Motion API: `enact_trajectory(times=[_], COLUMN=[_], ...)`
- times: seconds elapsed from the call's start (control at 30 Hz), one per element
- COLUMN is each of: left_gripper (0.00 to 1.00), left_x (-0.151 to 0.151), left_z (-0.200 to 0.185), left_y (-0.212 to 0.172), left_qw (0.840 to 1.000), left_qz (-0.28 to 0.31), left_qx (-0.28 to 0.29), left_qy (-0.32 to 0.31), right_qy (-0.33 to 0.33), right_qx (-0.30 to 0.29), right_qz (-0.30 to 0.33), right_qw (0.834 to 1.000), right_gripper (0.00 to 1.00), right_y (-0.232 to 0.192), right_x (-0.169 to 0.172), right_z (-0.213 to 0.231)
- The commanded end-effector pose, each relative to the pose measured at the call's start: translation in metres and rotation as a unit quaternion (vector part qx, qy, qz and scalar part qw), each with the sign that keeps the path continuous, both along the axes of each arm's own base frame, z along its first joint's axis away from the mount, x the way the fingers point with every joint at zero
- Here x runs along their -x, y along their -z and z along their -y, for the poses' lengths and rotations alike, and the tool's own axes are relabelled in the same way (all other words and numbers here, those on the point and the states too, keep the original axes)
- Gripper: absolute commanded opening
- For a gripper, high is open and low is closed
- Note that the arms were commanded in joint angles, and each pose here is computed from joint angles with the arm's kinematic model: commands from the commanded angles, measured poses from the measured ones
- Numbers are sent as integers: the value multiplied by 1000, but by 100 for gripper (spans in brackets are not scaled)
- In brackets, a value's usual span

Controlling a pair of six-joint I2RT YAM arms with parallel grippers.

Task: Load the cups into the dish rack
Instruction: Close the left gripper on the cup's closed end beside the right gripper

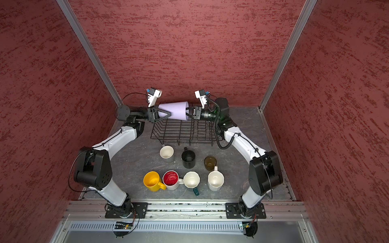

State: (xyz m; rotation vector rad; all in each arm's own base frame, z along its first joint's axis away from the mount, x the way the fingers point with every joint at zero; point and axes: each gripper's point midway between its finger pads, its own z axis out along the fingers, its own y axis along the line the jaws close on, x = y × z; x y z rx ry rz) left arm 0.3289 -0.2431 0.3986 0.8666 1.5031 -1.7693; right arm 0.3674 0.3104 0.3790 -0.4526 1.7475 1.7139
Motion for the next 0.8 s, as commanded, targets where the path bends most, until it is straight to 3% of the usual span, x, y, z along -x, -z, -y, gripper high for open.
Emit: enact_trajectory(times=[0.0, 0.2, 0.3, 0.5, 0.7, 0.77], left_gripper=[95, 90, 82, 48, 19, 13], left_x=[5, 4, 3, 3, -3, -4], left_z=[4, 5, 6, 5, 3, 1], left_y=[-8, -9, -9, -13, -14, -14], left_qw=[1000, 1000, 1000, 1000, 1000, 1000], left_qz=[22, 16, 16, 19, 8, 6], left_qx=[5, 5, 7, 9, 8, 8], left_qy=[11, 14, 13, 11, 5, 3], right_qy=[-5, 1, 3, 13, 27, 29], right_qx=[-9, -17, -18, -17, -16, -14], right_qz=[5, 5, 3, 0, -4, -5], right_qw=[1000, 1000, 1000, 1000, 1000, 999], right_gripper=[0, 0, 0, 0, 13, 19], right_y=[-6, -8, -7, -6, -4, -3], right_x=[-1, -3, -5, -8, -12, -12], right_z=[-4, -4, -4, -3, -1, -1])
